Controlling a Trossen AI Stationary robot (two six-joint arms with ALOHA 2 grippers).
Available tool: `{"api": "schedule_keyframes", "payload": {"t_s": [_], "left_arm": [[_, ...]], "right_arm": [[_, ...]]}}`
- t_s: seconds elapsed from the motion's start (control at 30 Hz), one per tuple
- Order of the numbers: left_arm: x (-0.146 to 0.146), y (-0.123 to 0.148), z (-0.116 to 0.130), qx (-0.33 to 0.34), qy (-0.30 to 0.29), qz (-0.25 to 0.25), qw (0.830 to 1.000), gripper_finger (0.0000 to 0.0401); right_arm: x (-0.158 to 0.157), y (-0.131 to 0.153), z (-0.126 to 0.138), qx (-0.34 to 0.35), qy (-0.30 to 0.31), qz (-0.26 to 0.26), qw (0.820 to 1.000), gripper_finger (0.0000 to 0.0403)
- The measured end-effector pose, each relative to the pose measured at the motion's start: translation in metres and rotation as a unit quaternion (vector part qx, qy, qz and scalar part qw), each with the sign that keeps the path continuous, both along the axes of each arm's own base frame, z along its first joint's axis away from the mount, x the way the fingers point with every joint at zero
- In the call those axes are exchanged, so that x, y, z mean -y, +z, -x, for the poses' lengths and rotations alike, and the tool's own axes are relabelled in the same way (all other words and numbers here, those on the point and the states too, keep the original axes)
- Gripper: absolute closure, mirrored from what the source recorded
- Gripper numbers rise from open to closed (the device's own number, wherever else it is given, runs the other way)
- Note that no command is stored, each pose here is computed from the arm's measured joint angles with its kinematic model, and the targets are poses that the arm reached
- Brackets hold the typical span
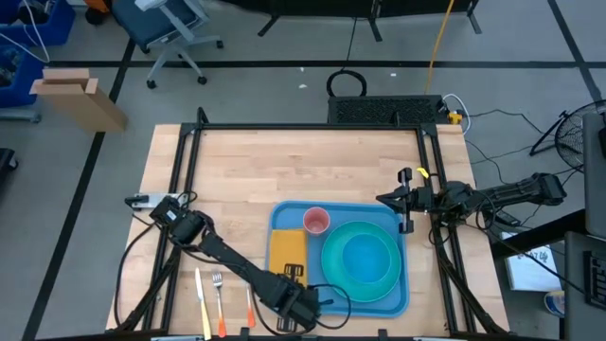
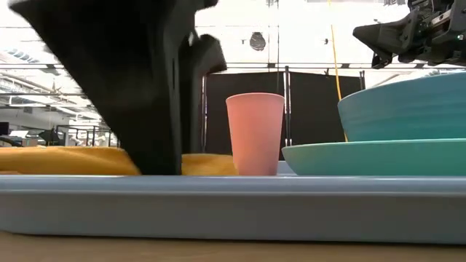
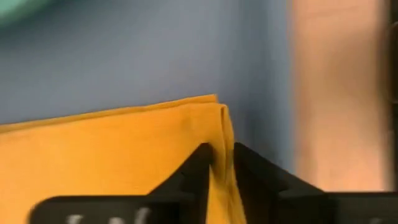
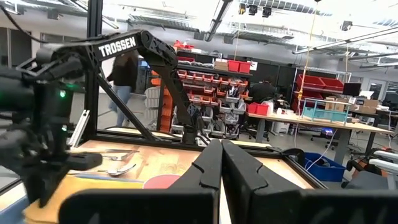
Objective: Set up tray
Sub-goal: Put the yellow napkin on the left of the blue tray, then put the orange spoon on the orange napkin
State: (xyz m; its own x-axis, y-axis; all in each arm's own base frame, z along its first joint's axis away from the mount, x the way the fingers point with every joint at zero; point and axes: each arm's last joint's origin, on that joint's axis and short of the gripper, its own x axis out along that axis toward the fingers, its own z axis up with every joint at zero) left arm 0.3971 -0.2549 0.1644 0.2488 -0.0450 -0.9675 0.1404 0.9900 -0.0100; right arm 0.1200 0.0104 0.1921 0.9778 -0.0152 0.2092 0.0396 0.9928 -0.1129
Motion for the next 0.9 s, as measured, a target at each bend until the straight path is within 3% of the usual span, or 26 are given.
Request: {"api": "schedule_keyframes", "payload": {"t_s": [0.2, 0.37, 0.57, 0.7, 0.8, 0.9], "left_arm": [[-0.001, 0.023, 0.0, -0.013, 0.001, -0.012, 1.0, 0.0243], [-0.005, 0.045, 0.007, -0.028, 0.029, -0.057, 0.998, 0.0209], [-0.009, 0.067, 0.035, -0.078, 0.111, -0.162, 0.977, 0.0223], [0.005, 0.076, 0.051, -0.053, 0.123, -0.145, 0.98, 0.0249], [0.013, 0.083, 0.074, -0.053, 0.158, -0.15, 0.975, 0.0268], [0.021, 0.088, 0.093, -0.009, 0.212, -0.137, 0.968, 0.0286]], "right_arm": [[0.0, 0.0, 0.0, 0.0, 0.0, 0.0, 1.0, 0.0403], [0.0, 0.0, 0.0, 0.0, 0.0, -0.001, 1.0, 0.0403], [0.0, 0.0, 0.0, 0.0, 0.001, -0.004, 1.0, 0.0403], [0.0, 0.0, 0.0, 0.0, 0.0, -0.002, 1.0, 0.0403], [0.0, -0.001, 0.0, -0.005, 0.001, -0.001, 1.0, 0.0403], [0.0, -0.002, -0.001, -0.009, 0.001, -0.001, 1.0, 0.0403]]}}
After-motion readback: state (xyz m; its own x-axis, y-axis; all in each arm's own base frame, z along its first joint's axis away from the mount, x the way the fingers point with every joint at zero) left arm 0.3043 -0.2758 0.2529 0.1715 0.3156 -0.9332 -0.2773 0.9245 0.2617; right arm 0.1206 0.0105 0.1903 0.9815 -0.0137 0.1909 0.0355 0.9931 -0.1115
